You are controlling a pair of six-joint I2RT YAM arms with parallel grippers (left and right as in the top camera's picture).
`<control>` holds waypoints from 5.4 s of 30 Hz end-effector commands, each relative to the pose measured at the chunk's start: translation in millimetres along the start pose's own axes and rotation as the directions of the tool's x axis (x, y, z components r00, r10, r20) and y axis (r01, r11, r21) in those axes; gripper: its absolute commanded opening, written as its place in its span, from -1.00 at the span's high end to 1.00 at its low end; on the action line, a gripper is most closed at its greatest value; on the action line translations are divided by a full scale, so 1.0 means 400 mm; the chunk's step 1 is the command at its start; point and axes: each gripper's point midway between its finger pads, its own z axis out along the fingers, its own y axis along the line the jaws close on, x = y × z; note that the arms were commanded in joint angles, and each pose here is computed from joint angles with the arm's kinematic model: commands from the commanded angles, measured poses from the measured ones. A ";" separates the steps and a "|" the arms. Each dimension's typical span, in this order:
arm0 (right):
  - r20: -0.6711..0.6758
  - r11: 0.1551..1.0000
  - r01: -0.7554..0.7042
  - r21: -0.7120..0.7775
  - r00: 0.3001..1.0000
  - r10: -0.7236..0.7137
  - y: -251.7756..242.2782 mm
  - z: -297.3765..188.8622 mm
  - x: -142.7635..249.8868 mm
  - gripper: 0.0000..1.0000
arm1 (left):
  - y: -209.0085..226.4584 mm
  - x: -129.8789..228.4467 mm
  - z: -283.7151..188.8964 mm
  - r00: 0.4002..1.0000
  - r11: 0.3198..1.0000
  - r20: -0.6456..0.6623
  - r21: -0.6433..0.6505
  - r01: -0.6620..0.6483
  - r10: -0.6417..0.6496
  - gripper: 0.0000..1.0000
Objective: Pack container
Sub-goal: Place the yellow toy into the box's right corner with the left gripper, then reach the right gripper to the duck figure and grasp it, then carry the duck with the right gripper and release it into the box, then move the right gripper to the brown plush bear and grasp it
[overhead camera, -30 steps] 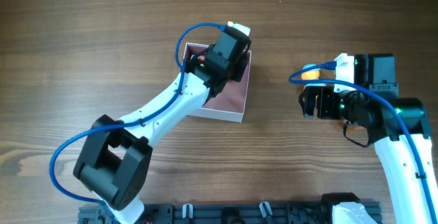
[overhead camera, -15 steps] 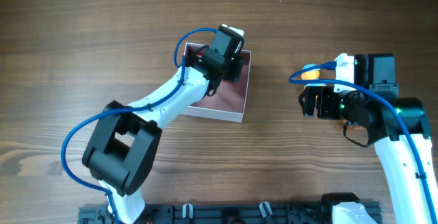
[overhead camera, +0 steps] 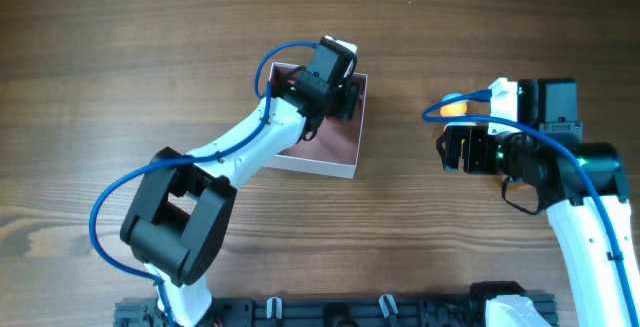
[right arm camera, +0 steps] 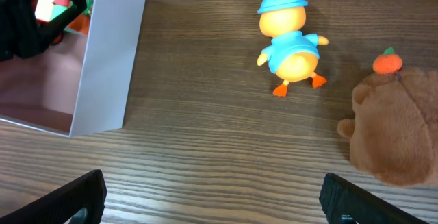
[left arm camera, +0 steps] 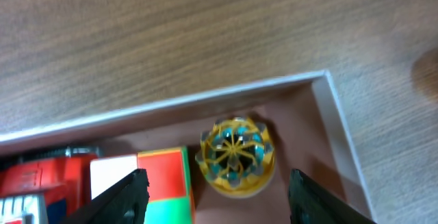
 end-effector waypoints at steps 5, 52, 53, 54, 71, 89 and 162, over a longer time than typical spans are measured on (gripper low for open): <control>0.020 1.000 -0.010 0.015 1.000 0.010 -0.004 -0.013 -0.015 -1.00 | 0.170 -0.028 -0.258 0.986 0.975 0.010 -0.149 0.167 -0.167 -0.37; -0.448 0.991 -0.012 0.130 0.891 0.070 -0.199 0.528 -0.014 -0.11 | 0.532 0.243 -0.512 0.717 0.699 -0.092 -0.335 0.631 -0.691 -0.98; -0.447 0.991 -0.013 0.130 0.892 0.070 -0.198 0.527 -0.015 0.04 | 0.532 0.243 -0.512 0.717 0.699 -0.092 -0.335 0.631 -0.691 -0.98; -0.443 0.991 -0.013 0.130 0.894 0.070 -0.198 0.525 -0.019 0.21 | 0.532 0.243 -0.512 0.717 0.699 -0.093 -0.336 0.631 -0.691 -0.97; 0.133 0.971 -0.121 -0.207 0.980 0.151 0.317 0.058 -0.261 0.91 | 0.530 0.243 -0.512 0.716 0.700 -0.094 -0.332 0.632 -0.692 -0.96; -0.012 0.884 -0.415 -0.216 0.906 0.423 0.550 0.387 -0.211 0.91 | 0.524 0.246 -0.512 0.712 0.701 -0.106 -0.326 0.635 -0.694 -0.90; 0.257 0.892 -0.428 0.149 0.888 0.383 0.045 -0.094 -0.244 -0.99 | 0.521 0.252 -0.513 0.709 0.700 -0.114 -0.329 0.634 -0.696 -0.89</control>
